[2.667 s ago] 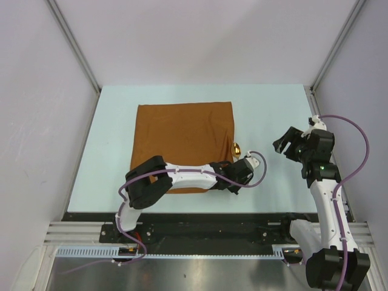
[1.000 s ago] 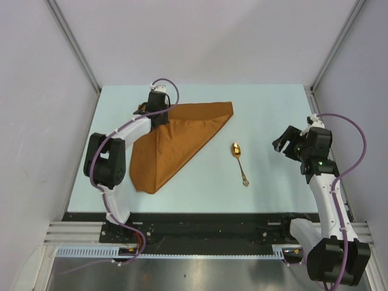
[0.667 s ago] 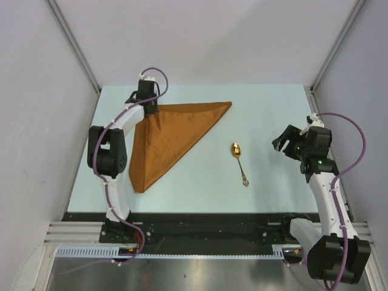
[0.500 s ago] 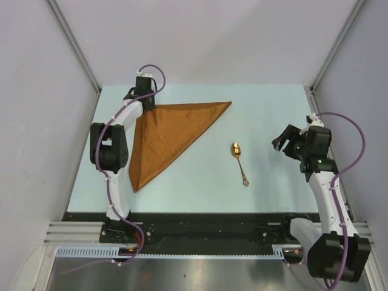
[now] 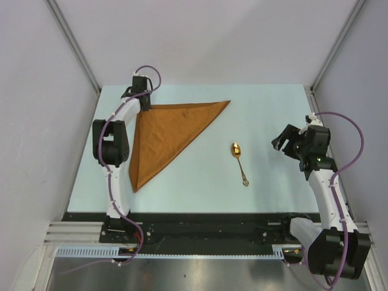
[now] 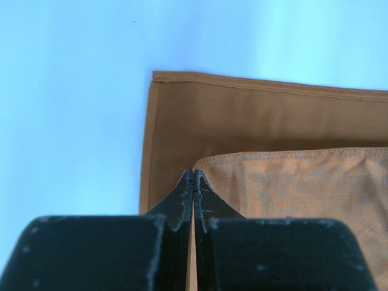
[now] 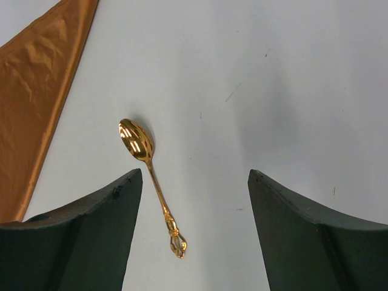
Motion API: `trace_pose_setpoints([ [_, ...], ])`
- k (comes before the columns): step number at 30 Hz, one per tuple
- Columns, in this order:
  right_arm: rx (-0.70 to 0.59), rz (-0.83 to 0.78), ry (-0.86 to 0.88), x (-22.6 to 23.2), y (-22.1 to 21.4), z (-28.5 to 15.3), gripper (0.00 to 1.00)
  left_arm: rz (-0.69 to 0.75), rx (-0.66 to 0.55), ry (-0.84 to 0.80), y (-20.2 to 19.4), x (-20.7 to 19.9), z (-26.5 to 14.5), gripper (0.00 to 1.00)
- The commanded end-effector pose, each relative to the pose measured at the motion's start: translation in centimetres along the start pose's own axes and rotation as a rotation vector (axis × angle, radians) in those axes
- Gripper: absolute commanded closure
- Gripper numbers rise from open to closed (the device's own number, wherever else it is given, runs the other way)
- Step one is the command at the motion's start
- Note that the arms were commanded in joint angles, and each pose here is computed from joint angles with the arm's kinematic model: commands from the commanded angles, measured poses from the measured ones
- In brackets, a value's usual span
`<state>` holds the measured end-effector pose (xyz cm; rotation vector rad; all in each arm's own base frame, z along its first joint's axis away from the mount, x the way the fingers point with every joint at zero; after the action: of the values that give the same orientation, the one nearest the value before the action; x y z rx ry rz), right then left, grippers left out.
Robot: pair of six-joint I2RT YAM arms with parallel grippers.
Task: Fold the napkin, place the utensils inside, and roll it up
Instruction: Fold the napkin at the center of the board.
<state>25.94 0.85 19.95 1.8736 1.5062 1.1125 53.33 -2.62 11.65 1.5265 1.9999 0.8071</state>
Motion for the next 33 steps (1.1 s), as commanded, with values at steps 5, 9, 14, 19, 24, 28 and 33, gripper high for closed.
trace_pose_setpoints([
  [5, -0.037, -0.014, 0.002, 0.0, 1.0, 0.3, 0.24, 0.002, -0.047, -0.027, 2.6, 0.3, 1.0, 1.00],
  [9, -0.035, -0.012, 0.002, 0.0, 1.0, 0.4, 0.24, 0.013, -0.049, -0.029, 2.8, 0.2, 1.6, 1.00],
  [14, -0.029, -0.010, -0.002, 0.0, 0.9, 0.4, 0.24, 0.035, -0.051, -0.029, 3.1, 0.1, 2.6, 1.00],
  [19, -0.024, -0.007, -0.003, 0.0, 0.8, 0.6, 0.24, 0.029, -0.054, -0.017, 3.2, 0.6, 3.2, 1.00],
  [24, -0.022, -0.006, 0.001, 0.2, 0.8, 0.8, 0.24, 0.038, -0.059, -0.017, 3.3, 0.7, 3.8, 1.00],
  [28, -0.020, -0.008, 0.003, 0.4, 0.8, 0.9, 0.24, 0.027, -0.055, -0.015, 3.5, 1.0, 3.8, 1.00],
  [33, -0.012, -0.011, 0.011, 0.7, 0.6, 1.3, 0.24, 0.004, -0.027, -0.035, 2.6, 1.1, 2.7, 0.90],
])
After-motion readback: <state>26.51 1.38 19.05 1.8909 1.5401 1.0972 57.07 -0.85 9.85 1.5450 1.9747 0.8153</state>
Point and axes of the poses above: each gripper's point midway between its finger pads, its own z axis out along the fingers, its own x axis along the line the jaws close on, y = z × x, the point moved 6 cm from there along -z, back along the fingers, and after that the axes turned 10 degrees about -z, right-handed, at the moved point
